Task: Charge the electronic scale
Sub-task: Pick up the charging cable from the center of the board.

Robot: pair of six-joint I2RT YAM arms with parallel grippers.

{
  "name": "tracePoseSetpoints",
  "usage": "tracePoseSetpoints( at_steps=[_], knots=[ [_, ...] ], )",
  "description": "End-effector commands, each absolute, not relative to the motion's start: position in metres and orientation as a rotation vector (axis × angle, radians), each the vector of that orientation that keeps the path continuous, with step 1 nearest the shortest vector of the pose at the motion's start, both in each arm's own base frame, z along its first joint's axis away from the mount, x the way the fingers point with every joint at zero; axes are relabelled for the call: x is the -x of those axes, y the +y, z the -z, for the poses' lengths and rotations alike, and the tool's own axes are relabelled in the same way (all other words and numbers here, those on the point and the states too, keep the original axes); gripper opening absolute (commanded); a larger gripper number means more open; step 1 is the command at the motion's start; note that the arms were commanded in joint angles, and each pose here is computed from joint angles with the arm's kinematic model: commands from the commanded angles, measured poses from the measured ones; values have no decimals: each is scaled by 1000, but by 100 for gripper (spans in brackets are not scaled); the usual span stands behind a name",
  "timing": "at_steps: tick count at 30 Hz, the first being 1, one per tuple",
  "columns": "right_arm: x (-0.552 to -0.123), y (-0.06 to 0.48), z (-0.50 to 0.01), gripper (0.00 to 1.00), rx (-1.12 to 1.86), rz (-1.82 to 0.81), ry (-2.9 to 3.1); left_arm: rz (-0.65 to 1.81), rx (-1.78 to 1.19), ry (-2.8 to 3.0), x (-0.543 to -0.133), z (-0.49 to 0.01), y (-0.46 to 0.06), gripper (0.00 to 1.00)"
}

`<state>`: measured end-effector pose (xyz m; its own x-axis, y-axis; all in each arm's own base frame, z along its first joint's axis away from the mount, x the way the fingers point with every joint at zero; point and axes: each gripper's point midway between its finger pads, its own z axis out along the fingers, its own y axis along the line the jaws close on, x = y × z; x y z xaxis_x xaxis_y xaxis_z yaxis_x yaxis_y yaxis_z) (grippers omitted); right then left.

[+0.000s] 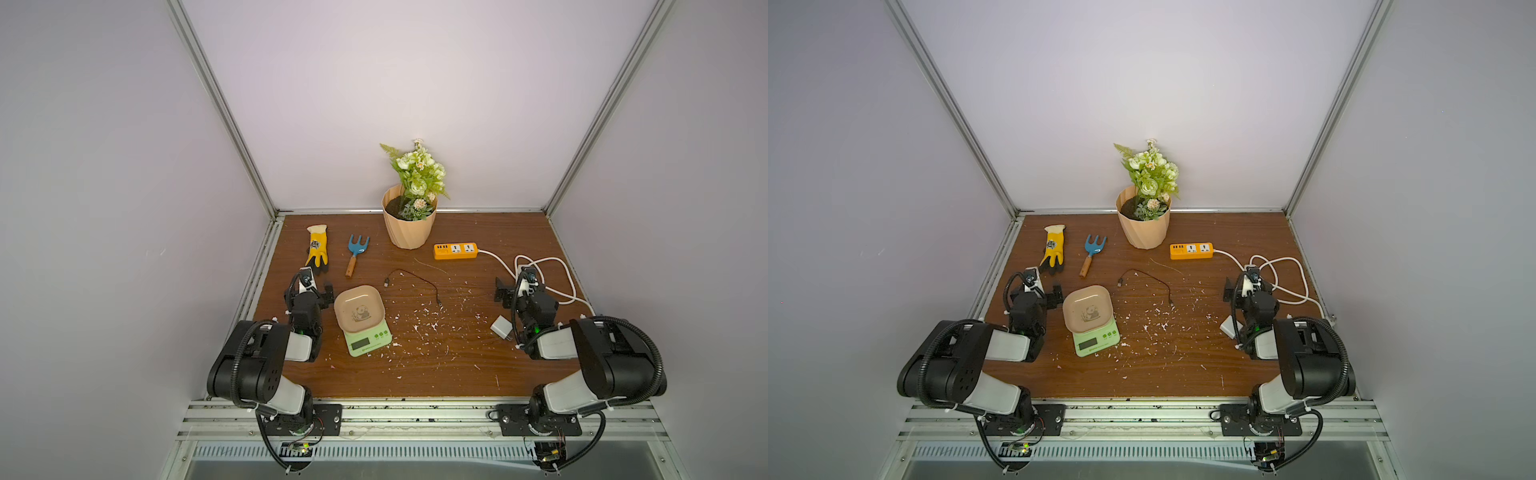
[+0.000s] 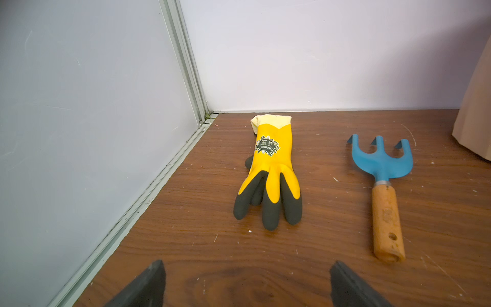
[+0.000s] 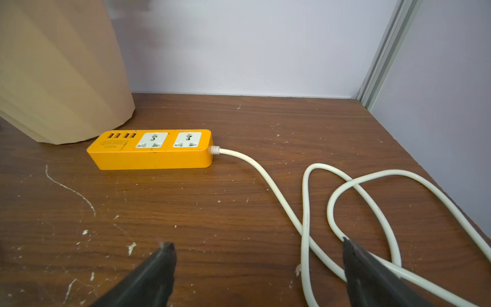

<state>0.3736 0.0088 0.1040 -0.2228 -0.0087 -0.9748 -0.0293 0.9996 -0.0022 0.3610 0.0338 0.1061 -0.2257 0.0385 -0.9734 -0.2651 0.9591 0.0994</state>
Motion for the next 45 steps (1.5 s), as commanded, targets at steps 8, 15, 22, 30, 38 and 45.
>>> tracePoseSetpoints(
  at_steps=[8, 15, 22, 30, 38, 45],
  knots=[
    [-381, 11, -126, 100, 57, -17, 1725, -272, 196, 1728, -366, -120, 37, 97],
    [-380, 11, -126, 100, 56, -18, 1724, -271, 197, 1725, -366, -121, 37, 97],
    [-384, 3, -134, 100, 3, 5, 1726, -290, 217, 1719, -364, -125, 40, 97],
    [-402, -16, -215, 100, -309, -135, 1707, -346, 207, 1710, -366, -156, 36, 97],
    [-415, 119, -252, 90, 198, -649, 1745, -230, 466, 1818, -388, -185, 50, 97],
    [-400, 268, -199, 87, 832, -617, 1809, -9, 274, 1848, -395, -199, 12, 97]
  ],
)
